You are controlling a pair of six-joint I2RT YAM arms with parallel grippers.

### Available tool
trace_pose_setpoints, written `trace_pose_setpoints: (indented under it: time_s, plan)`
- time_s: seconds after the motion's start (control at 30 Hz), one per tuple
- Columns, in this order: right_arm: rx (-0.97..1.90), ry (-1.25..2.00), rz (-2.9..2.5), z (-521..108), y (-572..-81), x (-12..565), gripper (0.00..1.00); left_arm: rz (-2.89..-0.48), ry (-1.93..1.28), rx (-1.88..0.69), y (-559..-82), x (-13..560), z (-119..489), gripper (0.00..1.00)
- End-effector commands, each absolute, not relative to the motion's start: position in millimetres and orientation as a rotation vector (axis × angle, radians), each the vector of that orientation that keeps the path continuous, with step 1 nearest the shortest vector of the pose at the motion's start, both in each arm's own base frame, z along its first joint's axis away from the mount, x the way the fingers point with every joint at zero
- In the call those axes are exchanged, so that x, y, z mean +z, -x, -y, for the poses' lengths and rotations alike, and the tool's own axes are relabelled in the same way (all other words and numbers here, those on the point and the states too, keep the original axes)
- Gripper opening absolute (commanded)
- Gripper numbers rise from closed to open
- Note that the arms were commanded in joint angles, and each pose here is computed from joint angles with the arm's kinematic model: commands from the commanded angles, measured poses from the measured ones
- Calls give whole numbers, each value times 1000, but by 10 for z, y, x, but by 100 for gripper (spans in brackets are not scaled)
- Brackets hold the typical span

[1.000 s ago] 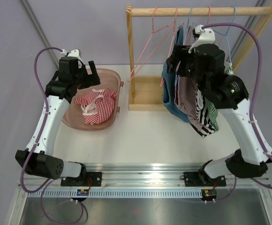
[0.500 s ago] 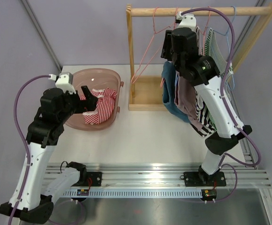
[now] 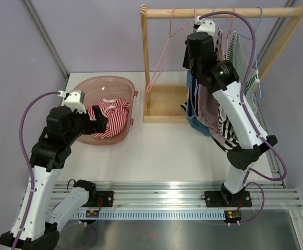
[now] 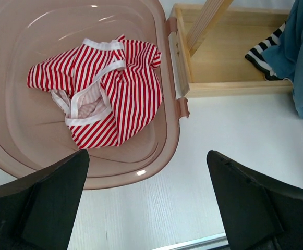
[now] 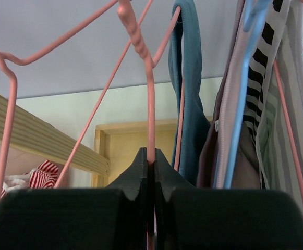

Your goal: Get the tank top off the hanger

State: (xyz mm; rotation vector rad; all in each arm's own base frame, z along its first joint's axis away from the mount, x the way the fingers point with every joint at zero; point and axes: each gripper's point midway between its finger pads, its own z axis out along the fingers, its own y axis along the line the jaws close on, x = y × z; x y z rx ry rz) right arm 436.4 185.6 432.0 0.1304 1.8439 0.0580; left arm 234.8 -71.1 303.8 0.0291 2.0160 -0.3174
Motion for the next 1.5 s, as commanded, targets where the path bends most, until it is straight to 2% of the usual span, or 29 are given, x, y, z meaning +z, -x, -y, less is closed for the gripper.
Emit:
trace_pose_setpoints:
  time_s: [0.0, 0.2, 0.4, 0.53, 0.7, 1.13, 1.33, 1.37, 1.47]
  plan:
    - [157, -180, -1723, -1746, -4163, 4828, 0, -1958, -89, -356, -2320, 3172, 783, 99]
    - [333, -119, -1645, -1805, -3853, 5318, 0, -1951, -118, -402, -2284, 3208, 857, 99]
    - [483, -44, -1625, -1863, -3501, 5527, 0, -1905, -148, -464, -2167, 3378, 928, 99]
    - [592, 27, -1658, -1946, -3234, 5422, 0, -1836, -208, -528, -2031, 3649, 1014, 99]
    - [712, 124, -1676, -1907, -2725, 5358, 0, -1596, -357, -663, -1734, 4346, 1223, 99]
    - [892, 332, -1711, -1602, -1504, 5216, 0, -1207, -515, -820, -1678, 5522, 1551, 99]
    - [1005, 417, -1689, -1529, -1020, 5112, 0, -1183, -545, -844, -1835, 5728, 1792, 99]
    - [1042, 441, -1652, -1525, -908, 5161, 0, -1203, -506, -810, -1976, 5739, 1830, 99]
    - [1083, 454, -1654, -1574, -873, 5108, 0, -1211, -568, -820, -1933, 5681, 2135, 99]
